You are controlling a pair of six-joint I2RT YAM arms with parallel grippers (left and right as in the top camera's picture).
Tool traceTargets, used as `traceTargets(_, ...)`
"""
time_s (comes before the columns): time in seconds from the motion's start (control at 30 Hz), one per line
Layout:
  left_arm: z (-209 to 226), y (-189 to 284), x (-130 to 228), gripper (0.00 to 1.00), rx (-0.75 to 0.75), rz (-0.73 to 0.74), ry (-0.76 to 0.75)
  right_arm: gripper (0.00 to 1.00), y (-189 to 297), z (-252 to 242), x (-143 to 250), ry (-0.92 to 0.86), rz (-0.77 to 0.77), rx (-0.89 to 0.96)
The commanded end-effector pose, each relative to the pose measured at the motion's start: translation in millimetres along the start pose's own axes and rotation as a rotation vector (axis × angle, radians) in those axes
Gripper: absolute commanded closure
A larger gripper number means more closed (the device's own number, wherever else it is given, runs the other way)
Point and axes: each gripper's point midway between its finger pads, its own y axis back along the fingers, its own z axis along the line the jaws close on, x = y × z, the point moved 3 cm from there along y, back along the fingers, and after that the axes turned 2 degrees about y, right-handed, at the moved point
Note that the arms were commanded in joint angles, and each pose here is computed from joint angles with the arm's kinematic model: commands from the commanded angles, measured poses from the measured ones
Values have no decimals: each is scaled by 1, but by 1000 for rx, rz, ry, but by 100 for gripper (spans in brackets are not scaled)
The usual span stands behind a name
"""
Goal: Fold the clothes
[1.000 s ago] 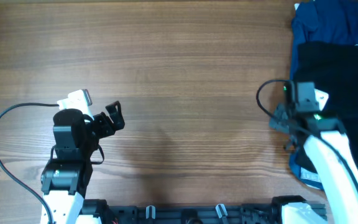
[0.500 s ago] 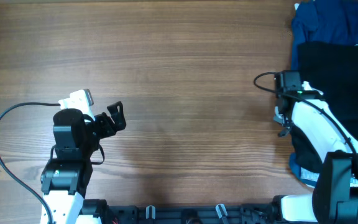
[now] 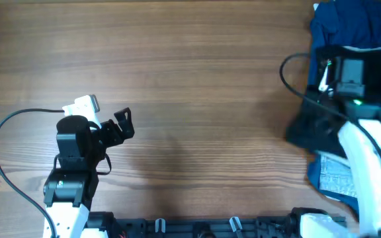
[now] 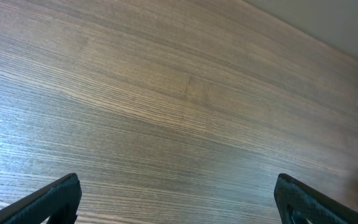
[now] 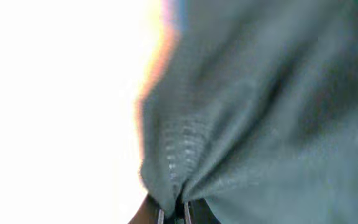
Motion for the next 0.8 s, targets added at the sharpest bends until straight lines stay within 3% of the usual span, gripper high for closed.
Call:
traceTargets(0.0,-5,3,-8,0,19,-18,1,96,80,98,-15,325,-211,-601)
traceTargets(0.13,-5,3,-8,0,19,-18,1,96,77,140,12,440,-127,-685)
traceTargets(0.37,-6,3,-7,0,29,-13,1,92,21,254,51,608,9,-825)
traceTargets(0.43,-9,3,-5,0,49,-2,1,71,14,287,59,625,-11,-869)
traceTargets(0.5,-13,4,-3,0,76,12,1,3,17,306,63,652,-46,-897)
traceTargets(0.57,-20,4,0,0,128,37,1,0,12,297,49,546,-60,-775)
traceTargets(0.7,-34,-1,14,0,226,130,7,0,7,211,8,241,-59,-359)
traceTargets(0.77,-40,-10,29,0,257,214,13,0,21,169,-8,156,-84,-301)
